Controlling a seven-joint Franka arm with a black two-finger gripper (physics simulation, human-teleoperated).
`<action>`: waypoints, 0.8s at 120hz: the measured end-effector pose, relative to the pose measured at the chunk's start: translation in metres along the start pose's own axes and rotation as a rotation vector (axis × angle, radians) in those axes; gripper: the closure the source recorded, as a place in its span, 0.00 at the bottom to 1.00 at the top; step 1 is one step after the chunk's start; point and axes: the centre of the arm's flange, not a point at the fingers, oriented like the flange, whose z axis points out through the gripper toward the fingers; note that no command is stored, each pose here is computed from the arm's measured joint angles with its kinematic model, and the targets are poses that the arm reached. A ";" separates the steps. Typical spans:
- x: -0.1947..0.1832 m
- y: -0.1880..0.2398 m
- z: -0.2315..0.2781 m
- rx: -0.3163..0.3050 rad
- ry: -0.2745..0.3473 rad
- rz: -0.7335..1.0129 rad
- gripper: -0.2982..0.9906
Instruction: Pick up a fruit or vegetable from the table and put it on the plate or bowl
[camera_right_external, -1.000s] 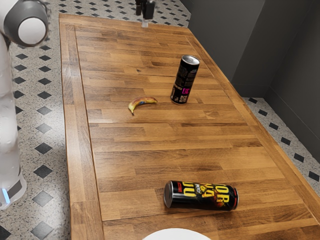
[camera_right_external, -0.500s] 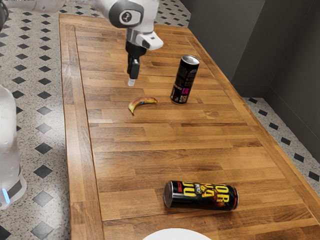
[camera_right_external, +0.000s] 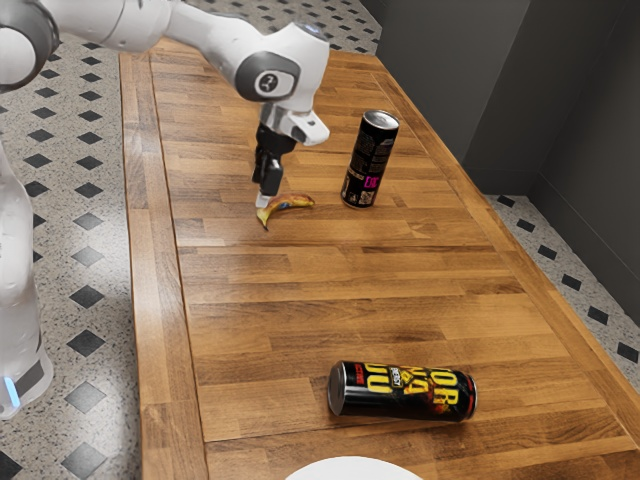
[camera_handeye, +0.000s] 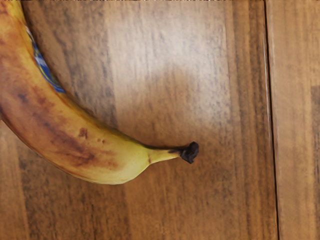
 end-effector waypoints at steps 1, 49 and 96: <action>0.000 -0.001 0.001 0.001 0.001 -0.001 0.25; 0.027 -0.037 0.011 0.044 0.072 -0.064 0.25; 0.046 -0.039 0.025 0.059 0.071 -0.062 0.25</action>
